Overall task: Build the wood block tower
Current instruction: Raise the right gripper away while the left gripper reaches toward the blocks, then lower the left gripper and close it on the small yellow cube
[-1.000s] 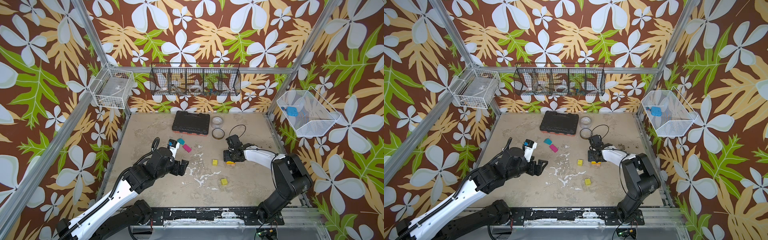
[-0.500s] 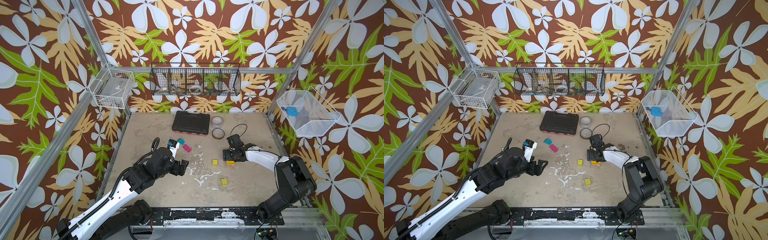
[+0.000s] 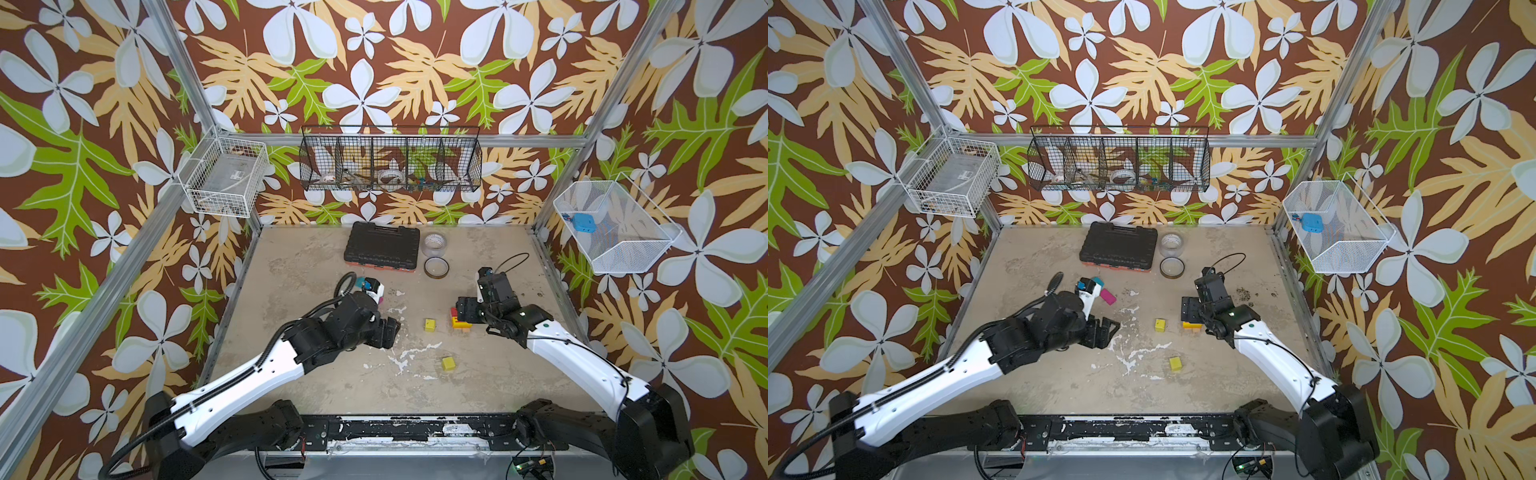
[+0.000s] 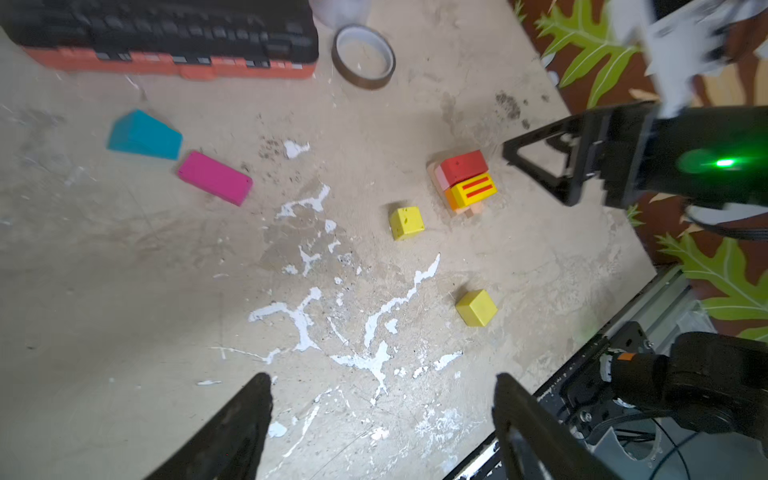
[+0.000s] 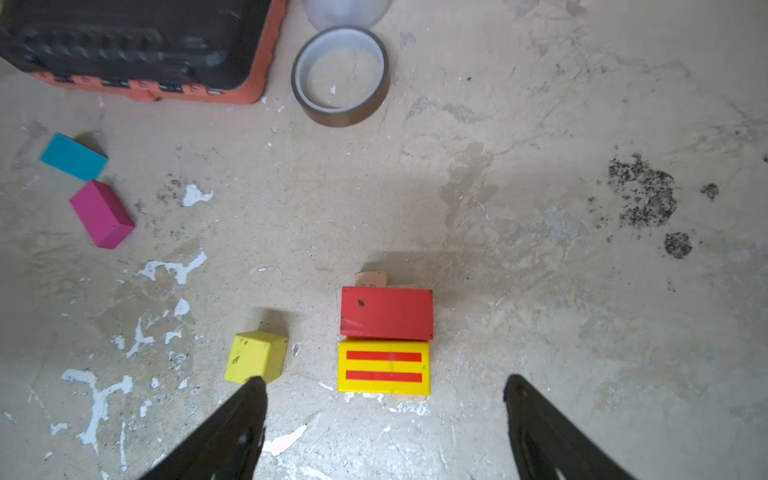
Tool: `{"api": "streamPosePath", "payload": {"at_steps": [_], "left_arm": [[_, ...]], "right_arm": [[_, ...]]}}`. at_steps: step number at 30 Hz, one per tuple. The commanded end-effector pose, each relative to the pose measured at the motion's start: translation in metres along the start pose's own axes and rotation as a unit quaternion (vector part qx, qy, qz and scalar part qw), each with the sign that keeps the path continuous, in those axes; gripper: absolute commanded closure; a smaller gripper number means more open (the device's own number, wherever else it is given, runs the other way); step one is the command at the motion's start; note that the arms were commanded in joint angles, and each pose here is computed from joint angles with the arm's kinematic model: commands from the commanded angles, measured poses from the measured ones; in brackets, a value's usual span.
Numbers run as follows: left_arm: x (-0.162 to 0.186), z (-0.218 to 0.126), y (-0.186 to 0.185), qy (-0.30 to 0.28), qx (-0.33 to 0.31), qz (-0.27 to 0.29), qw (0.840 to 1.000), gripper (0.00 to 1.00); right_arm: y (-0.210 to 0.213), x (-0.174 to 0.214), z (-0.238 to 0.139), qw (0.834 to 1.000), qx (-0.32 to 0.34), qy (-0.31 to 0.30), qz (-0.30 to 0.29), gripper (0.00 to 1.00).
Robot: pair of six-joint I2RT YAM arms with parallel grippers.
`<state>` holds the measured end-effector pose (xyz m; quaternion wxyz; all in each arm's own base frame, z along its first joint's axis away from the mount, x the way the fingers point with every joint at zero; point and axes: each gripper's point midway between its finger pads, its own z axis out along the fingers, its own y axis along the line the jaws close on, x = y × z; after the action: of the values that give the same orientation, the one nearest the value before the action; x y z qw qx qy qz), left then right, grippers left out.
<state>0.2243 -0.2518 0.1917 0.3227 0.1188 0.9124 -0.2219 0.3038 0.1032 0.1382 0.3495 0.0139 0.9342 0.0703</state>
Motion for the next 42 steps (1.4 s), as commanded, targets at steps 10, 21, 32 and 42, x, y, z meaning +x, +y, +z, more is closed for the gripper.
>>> {"api": "streamPosePath", "payload": {"at_steps": [10,21,32,42], "left_arm": [[0.013,0.091,-0.024,-0.05,-0.06,-0.048,0.996,0.21],[0.027,0.137,-0.024,-0.066,-0.085,-0.061,0.992,0.36],[0.023,0.176,-0.037,-0.039,-0.123,-0.032,0.991,0.36],[0.024,0.207,-0.046,-0.022,-0.139,-0.02,0.99,0.39]], "right_arm": [[-0.028,0.005,-0.029,0.995,0.02,-0.093,0.042,0.11],[-0.043,0.009,-0.034,0.988,0.037,-0.133,0.069,0.09],[-0.046,0.009,-0.032,0.987,0.045,-0.137,0.076,0.06],[-0.043,0.01,-0.03,0.988,0.041,-0.128,0.071,0.06]]}}
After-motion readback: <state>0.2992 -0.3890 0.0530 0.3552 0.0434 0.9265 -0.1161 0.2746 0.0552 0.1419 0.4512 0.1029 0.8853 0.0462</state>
